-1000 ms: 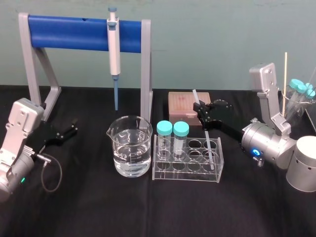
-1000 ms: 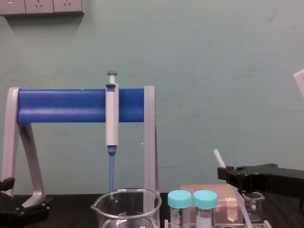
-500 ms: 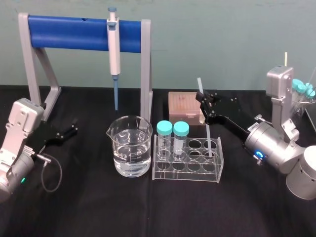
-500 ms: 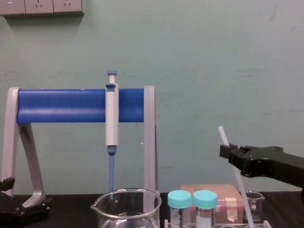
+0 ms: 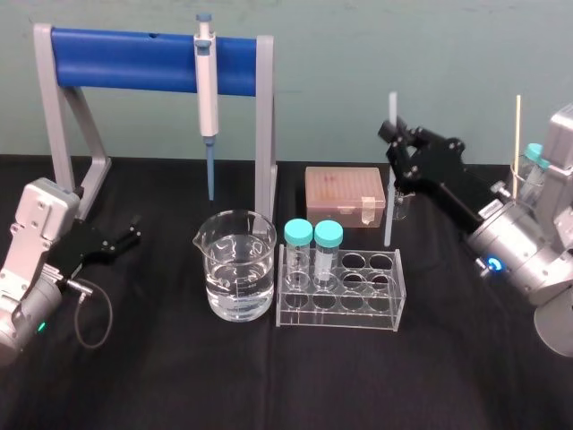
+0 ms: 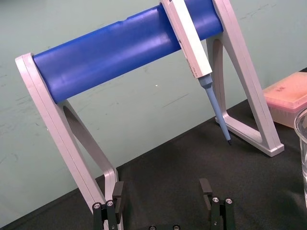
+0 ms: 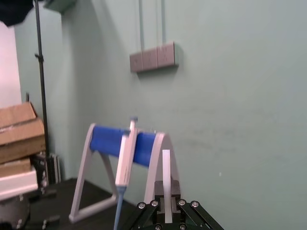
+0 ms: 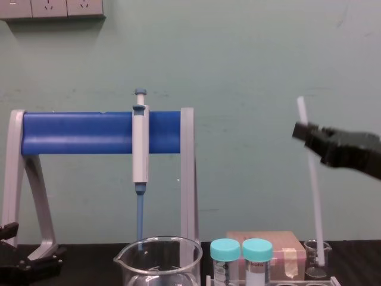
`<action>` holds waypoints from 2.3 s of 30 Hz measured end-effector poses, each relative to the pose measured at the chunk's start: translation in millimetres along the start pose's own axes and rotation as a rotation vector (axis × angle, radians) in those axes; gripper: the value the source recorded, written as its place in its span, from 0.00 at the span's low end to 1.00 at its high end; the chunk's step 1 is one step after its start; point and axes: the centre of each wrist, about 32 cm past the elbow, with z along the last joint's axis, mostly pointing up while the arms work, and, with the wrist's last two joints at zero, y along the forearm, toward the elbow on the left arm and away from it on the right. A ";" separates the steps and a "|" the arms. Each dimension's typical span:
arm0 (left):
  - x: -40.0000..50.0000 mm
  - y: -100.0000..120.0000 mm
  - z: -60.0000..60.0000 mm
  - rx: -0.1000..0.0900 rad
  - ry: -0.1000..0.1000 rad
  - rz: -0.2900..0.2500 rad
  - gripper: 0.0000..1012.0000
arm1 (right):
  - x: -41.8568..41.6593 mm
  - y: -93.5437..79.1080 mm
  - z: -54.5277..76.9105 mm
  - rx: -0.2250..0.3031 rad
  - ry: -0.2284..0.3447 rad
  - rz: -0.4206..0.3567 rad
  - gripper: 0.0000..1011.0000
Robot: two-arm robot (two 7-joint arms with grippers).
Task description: Pick up the stirring rod with one hand, then place it down.
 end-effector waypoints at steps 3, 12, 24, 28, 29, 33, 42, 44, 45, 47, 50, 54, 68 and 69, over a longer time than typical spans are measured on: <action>0.0 0.0 0.0 0.000 0.000 0.000 0.99 | 0.5 -0.9 9.2 0.039 -0.015 -0.003 0.07; 0.0 0.0 0.0 0.000 0.000 0.000 0.99 | 4.4 -4.8 23.4 0.077 -0.044 -0.042 0.07; 0.0 0.0 0.0 0.000 0.000 0.000 0.99 | 8.6 -13.4 25.7 0.041 -0.064 -0.054 0.07; 0.0 0.0 0.0 0.000 0.000 0.000 0.99 | 9.1 -14.8 26.0 0.039 -0.065 -0.056 0.07; 0.0 0.0 0.0 0.000 0.000 0.000 0.99 | 9.0 -15.0 26.1 0.039 -0.065 -0.056 0.07; 0.0 0.0 0.0 0.000 0.000 0.000 0.99 | 8.9 -15.4 26.2 0.039 -0.065 -0.056 0.07; 0.0 0.0 0.0 0.000 0.000 0.000 0.99 | 8.8 -14.7 25.9 0.038 -0.065 -0.053 0.07; 0.0 0.0 0.0 0.000 0.000 0.000 0.99 | 8.8 -14.7 25.7 0.037 -0.064 -0.053 0.07; 0.0 0.0 0.0 0.000 0.000 0.000 0.99 | 8.6 -14.5 25.6 0.036 -0.065 -0.052 0.07; 0.0 0.0 0.0 0.000 0.000 0.000 0.99 | 8.3 -14.3 25.1 0.035 -0.065 -0.051 0.07; 0.0 0.0 0.0 0.000 0.000 0.000 0.99 | 8.1 -14.2 24.7 0.034 -0.065 -0.051 0.07; 0.0 0.0 0.0 0.000 0.000 0.000 0.99 | 8.0 -14.1 24.5 0.033 -0.065 -0.051 0.07; 0.0 0.0 0.0 0.000 0.000 0.000 0.99 | 7.3 -13.0 23.2 0.031 -0.063 -0.049 0.07; 0.0 0.0 0.0 0.000 0.000 0.000 0.99 | 7.2 -13.0 23.2 0.031 -0.063 -0.049 0.07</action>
